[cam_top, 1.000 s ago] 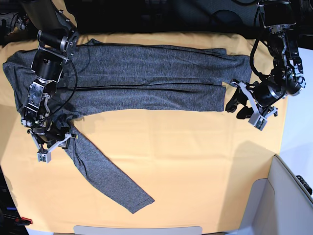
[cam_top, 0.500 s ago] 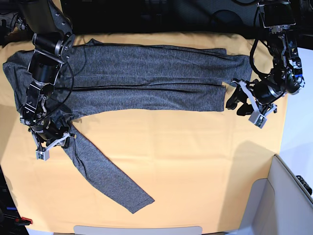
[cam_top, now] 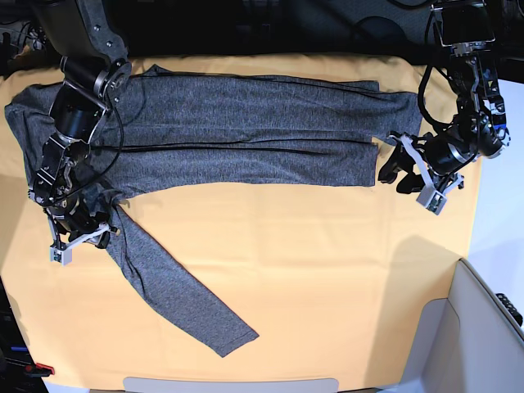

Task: Fold the T-shirt properly
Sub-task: 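Move the right gripper to the trailing sleeve and grasp it, then drag the sleeve with the right gripper toward the shirt body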

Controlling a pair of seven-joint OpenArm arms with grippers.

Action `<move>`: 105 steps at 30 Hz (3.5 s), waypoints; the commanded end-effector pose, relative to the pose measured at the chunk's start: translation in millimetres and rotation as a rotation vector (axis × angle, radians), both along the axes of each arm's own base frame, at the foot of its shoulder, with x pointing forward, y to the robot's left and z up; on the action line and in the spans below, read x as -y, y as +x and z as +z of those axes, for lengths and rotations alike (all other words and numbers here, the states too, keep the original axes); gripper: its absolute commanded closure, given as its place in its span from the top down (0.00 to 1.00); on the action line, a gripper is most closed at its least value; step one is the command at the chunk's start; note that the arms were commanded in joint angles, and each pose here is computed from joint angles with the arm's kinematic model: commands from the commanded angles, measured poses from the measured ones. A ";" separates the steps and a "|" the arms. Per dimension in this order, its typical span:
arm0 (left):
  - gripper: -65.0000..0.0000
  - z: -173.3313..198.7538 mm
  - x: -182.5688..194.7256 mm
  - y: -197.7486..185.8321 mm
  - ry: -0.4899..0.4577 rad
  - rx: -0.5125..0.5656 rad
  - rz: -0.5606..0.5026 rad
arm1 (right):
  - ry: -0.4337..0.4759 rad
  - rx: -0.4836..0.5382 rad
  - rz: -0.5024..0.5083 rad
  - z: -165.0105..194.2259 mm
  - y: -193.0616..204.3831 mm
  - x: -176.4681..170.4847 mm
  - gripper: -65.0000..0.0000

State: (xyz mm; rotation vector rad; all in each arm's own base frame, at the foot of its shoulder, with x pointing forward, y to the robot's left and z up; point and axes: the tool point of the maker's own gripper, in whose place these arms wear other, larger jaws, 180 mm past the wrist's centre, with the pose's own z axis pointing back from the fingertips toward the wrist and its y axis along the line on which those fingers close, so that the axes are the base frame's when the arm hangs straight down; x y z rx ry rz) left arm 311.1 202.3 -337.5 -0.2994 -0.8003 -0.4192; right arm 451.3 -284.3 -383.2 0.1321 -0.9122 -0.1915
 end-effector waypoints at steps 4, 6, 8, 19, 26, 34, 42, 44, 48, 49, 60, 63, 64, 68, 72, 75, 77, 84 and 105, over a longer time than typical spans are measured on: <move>0.41 14.4 -1.1 8.3 -0.008 0.049 -0.003 | 0.015 -0.006 0.001 0.8 5.1 0.3 0.43; 0.41 14.2 -0.6 8.2 -0.008 0.049 -0.004 | 0.013 -0.008 0.006 0.4 5.3 -1.4 0.42; 0.41 14.2 -0.6 8.2 -0.008 0.049 -0.004 | 0.012 -0.013 0.008 -1.6 4.1 -2.5 0.35; 0.41 14.2 -0.6 8.2 -0.008 0.049 -0.004 | -0.092 -0.038 0.164 -4.0 6.8 -35.8 0.00; 0.41 14.4 -1.1 8.3 -0.008 0.049 -0.003 | -0.230 0.060 0.242 22.7 -10.7 -53.9 0.00; 0.41 14.4 -1.1 8.3 -0.008 0.049 -0.003 | -0.368 0.209 0.270 71.1 -55.5 -65.3 0.00; 0.41 13.6 1.8 8.2 -0.017 0.049 -0.002 | -0.467 0.354 0.370 123.1 -102.0 -108.5 0.00; 0.41 13.4 2.8 8.2 -0.020 0.049 -0.002 | -0.468 0.363 0.407 124.7 -112.4 -122.2 0.00; 0.41 13.4 2.8 8.2 -0.020 0.049 -0.002 | -0.454 0.356 0.458 119.1 -125.7 -141.3 0.00; 0.41 13.4 2.8 8.2 -0.020 0.049 -0.002 | -0.450 0.355 0.455 118.7 -126.0 -141.5 0.00; 0.41 12.6 3.6 8.1 -0.022 0.047 -0.003 | -0.460 0.315 0.161 140.5 -70.5 -70.7 0.41; 0.41 12.6 3.6 8.1 -0.022 0.047 -0.003 | -0.422 0.216 0.145 120.8 -48.3 -61.2 0.47; 0.41 12.6 3.6 8.1 -0.022 0.047 -0.003 | -0.407 0.199 0.145 116.1 -38.6 -60.8 0.45; 0.41 12.2 3.4 8.0 -0.023 0.046 -0.002 | -0.318 0.102 0.143 82.8 -11.7 -58.4 0.40; 0.41 12.2 3.4 8.0 -0.023 0.046 -0.002 | -0.156 0.014 0.153 46.2 6.9 -71.5 0.40; 0.41 12.2 3.4 8.0 -0.023 0.046 -0.002 | -0.104 0.027 0.155 34.8 12.5 -79.6 0.40; 0.41 12.2 3.4 8.0 -0.023 0.046 -0.002 | -0.101 0.041 0.157 35.8 13.6 -82.8 0.40; 0.41 11.6 3.2 7.5 -0.021 0.044 -0.002 | -0.094 0.023 0.193 25.7 8.0 -100.8 0.40; 0.41 11.6 3.2 7.5 -0.021 0.044 -0.002 | -0.105 0.002 0.263 15.3 1.0 -116.6 0.00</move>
